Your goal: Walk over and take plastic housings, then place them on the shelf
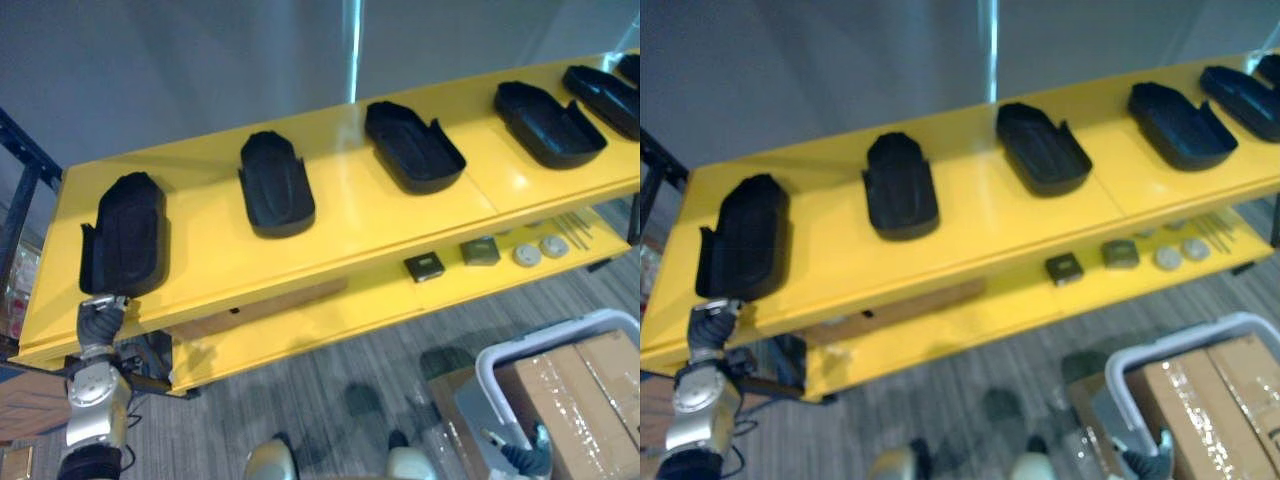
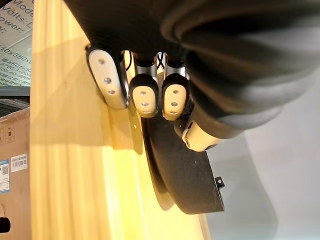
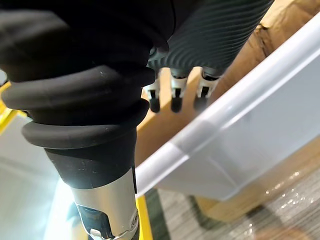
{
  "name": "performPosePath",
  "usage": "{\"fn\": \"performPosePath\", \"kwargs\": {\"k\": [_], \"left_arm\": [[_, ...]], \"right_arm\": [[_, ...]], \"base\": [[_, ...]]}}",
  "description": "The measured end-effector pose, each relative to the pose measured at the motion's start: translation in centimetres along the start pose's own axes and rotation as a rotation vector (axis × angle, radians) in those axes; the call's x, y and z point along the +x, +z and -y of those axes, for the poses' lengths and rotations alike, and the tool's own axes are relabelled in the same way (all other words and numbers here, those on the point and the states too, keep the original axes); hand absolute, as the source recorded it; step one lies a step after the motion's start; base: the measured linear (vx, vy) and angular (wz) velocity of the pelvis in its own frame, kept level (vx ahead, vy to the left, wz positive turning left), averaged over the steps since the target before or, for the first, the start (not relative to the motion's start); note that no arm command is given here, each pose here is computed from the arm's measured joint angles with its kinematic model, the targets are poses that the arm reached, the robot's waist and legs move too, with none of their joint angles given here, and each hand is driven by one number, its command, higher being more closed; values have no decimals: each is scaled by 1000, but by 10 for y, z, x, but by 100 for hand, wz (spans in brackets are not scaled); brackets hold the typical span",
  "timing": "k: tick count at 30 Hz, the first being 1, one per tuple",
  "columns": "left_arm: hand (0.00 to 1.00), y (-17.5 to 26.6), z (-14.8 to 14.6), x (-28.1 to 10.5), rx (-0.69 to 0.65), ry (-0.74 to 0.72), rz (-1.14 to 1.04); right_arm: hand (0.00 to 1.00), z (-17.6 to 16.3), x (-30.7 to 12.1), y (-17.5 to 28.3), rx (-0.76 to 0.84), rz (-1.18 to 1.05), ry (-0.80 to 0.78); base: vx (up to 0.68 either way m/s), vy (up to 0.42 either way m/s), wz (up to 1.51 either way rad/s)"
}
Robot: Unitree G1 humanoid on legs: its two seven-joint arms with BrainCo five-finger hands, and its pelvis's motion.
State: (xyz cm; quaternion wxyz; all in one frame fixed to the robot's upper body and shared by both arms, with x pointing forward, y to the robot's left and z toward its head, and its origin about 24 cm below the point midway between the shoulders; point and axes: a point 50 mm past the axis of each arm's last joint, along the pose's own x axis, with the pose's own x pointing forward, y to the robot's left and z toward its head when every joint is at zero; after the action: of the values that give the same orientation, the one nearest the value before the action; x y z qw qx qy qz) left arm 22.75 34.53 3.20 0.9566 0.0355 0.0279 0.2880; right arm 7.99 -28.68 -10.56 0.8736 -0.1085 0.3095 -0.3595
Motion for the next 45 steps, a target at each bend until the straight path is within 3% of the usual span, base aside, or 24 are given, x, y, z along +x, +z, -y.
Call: {"fn": "performPosePath", "kwargs": {"k": [17, 24, 33, 45], "left_arm": [[100, 8, -2, 8, -27, 26, 5], [100, 73, 11, 40, -102, -1, 218], [100, 99, 27, 34, -145, -135, 329], [100, 106, 25, 11, -164, -144, 430]], "right_arm": [[0, -1, 1, 1, -3, -1, 3], [0, -3, 1, 3, -3, 7, 11], [0, -2, 3, 10, 6, 36, 7], [0, -2, 3, 10, 6, 36, 4]], "base": [[-8, 3, 0], [0, 13, -6], [28, 4, 0], [2, 15, 1]]}}
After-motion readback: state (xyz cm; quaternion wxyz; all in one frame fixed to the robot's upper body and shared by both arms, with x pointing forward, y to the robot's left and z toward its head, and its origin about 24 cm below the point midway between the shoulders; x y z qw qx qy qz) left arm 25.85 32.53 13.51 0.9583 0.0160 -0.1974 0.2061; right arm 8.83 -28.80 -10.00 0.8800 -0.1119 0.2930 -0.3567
